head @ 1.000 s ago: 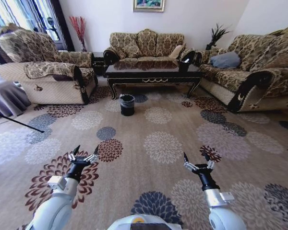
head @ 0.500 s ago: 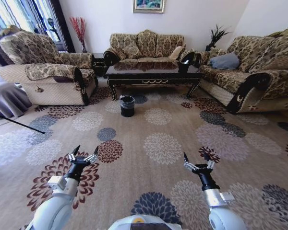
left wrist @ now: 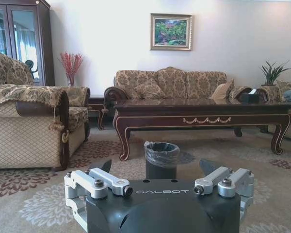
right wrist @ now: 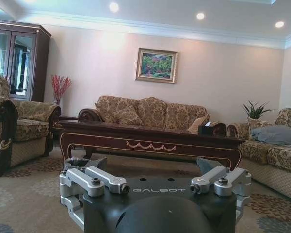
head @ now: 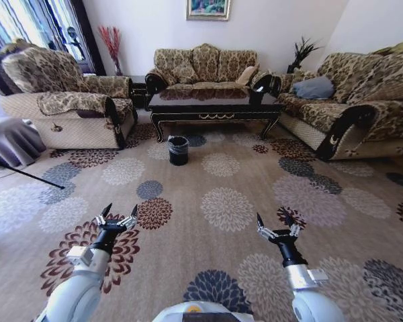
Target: Move to the front of the table and pick up the trash from the floor, then place it into the trash bin.
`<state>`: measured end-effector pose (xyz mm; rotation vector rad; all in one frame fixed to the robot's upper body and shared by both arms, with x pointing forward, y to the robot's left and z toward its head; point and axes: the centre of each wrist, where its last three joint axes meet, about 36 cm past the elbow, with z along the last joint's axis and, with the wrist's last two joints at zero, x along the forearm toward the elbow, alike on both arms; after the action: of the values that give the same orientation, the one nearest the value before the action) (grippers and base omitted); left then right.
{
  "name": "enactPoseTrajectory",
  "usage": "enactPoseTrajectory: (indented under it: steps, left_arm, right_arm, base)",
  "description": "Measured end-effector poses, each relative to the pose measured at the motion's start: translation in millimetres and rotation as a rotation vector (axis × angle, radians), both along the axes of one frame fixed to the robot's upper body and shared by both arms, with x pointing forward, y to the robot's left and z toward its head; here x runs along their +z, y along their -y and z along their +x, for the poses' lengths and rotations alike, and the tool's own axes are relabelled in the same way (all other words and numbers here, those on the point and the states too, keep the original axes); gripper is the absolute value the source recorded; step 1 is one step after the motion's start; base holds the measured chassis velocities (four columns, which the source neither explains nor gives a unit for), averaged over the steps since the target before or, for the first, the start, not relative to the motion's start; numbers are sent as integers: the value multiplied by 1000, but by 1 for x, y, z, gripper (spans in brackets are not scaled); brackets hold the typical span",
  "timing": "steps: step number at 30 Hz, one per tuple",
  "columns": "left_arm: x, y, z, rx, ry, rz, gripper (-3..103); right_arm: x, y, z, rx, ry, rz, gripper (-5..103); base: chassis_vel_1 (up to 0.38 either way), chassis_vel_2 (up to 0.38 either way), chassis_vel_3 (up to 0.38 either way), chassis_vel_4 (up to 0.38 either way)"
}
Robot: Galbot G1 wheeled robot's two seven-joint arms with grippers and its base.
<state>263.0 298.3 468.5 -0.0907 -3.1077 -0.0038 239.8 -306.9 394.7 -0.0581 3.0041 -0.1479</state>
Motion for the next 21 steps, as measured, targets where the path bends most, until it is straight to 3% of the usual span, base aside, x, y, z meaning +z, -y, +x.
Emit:
enactPoseTrajectory:
  steps: [21]
  left_arm:
    - [0,0,0,0,0,0,100]
  right_arm:
    - [0,0,0,0,0,0,100]
  base:
    - [0,0,0,0]
